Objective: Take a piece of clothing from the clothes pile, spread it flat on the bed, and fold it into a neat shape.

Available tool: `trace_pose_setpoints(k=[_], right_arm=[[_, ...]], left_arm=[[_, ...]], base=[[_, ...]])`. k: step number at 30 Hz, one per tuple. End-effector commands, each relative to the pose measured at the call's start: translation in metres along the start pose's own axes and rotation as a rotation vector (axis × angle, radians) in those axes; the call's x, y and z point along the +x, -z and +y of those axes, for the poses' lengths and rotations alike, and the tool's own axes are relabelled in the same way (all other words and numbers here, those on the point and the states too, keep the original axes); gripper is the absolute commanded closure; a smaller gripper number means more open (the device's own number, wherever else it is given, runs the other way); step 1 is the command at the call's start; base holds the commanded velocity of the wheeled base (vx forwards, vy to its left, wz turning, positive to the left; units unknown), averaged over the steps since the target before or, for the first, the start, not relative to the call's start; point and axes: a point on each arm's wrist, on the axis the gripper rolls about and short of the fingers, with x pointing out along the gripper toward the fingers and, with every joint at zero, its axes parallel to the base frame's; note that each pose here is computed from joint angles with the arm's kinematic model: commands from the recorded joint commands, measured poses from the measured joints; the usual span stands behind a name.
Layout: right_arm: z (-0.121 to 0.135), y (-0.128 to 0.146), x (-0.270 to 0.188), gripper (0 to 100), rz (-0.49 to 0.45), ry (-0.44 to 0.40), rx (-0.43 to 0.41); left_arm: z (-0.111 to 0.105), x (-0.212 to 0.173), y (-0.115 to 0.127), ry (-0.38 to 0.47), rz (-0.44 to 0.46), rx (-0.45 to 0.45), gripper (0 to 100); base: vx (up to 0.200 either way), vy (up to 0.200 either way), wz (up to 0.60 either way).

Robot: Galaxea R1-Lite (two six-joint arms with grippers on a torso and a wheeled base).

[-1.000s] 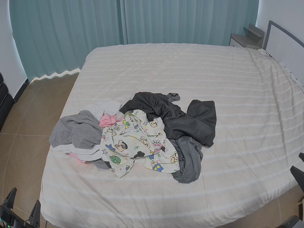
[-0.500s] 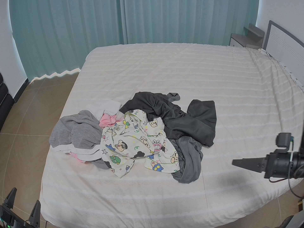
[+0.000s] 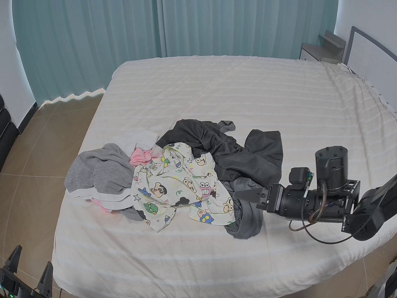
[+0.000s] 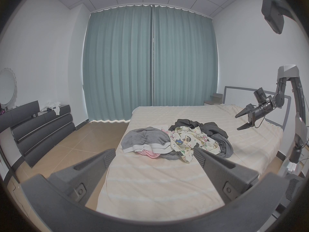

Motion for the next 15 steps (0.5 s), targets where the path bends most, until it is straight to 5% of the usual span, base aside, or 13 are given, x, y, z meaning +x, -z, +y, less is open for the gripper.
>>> trace_pose_setpoints(k=[1, 5, 15], right_arm=[[-0.009, 0.006, 0.024, 0, 0.036, 0.042, 0.010], [-0.010, 0.006, 0.028, 0, 0.029, 0.050, 0.008], [-0.030, 0.014, 0.045, 0, 0.007, 0.176, 0.012]], left_arm=[[0.000, 0.000, 0.003, 0.000, -0.003, -0.001, 0], [0.000, 0.000, 0.003, 0.000, -0.003, -0.001, 0], [0.000, 0.000, 0.003, 0.000, -0.003, -0.001, 0]], base=[[0.000, 0.200, 0.00], [0.000, 0.200, 0.00], [0.000, 0.000, 0.00]])
